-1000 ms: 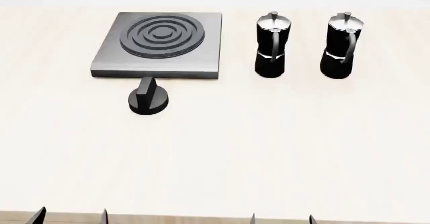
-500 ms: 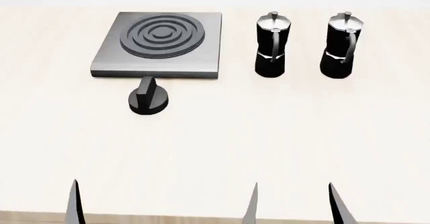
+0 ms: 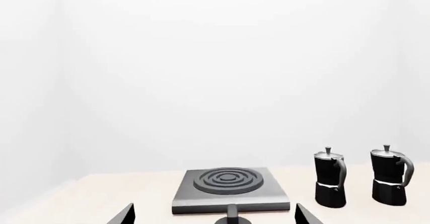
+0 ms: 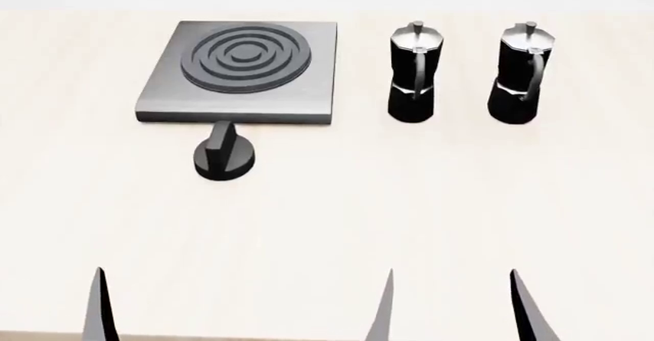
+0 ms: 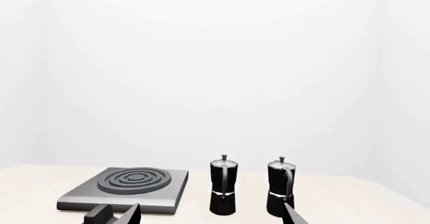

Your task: Put both moka pots on the stove.

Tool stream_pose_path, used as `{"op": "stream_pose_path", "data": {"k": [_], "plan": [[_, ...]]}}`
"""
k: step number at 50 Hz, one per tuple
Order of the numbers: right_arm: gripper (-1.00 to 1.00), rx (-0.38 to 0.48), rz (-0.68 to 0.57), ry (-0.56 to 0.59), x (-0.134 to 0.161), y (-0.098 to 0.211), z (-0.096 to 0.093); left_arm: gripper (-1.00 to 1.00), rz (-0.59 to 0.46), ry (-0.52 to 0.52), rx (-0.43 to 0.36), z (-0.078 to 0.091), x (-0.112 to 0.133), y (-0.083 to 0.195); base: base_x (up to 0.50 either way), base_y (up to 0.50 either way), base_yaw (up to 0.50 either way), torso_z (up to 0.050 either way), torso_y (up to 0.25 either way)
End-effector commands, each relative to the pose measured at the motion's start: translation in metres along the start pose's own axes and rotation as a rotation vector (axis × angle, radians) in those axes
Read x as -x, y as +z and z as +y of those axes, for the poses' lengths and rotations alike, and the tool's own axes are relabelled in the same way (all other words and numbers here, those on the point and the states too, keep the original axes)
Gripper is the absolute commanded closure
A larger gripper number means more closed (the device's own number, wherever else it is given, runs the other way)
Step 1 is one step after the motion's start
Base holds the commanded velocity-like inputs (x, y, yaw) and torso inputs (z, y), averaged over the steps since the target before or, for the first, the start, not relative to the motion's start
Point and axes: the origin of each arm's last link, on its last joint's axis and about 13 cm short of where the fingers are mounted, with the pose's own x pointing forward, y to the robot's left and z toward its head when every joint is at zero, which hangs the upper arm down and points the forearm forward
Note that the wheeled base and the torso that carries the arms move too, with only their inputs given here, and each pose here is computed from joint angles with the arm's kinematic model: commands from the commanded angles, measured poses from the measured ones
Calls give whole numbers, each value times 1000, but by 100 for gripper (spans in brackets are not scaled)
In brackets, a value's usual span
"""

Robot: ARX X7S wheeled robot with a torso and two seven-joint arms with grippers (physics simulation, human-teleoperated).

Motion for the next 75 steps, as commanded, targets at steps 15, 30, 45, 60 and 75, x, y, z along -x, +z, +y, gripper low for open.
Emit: {"op": "stream_pose_path", "data": {"k": [15, 30, 45, 60, 75], "plan": [[-100, 0, 9, 6, 0, -2, 1, -100, -5, -8, 5, -2, 2, 0, 31, 0, 0, 0, 0], [-100, -5, 28, 2, -1, -6, 1, -100, -3, -14, 6, -3, 2, 0, 42, 0, 0, 0, 0], [-100, -6, 35, 4, -1, -7, 1, -100, -3, -20, 8, -5, 2, -2, 86, 0, 0, 0, 0], [-100, -4, 37, 7, -1, -8, 2, -100, -2, -23, 11, -6, 3, -2, 194, 0, 0, 0, 0], [-100, -3, 39, 6, -1, -7, 1, -100, -2, -22, 12, -5, 3, -1, 195, 0, 0, 0, 0]]}}
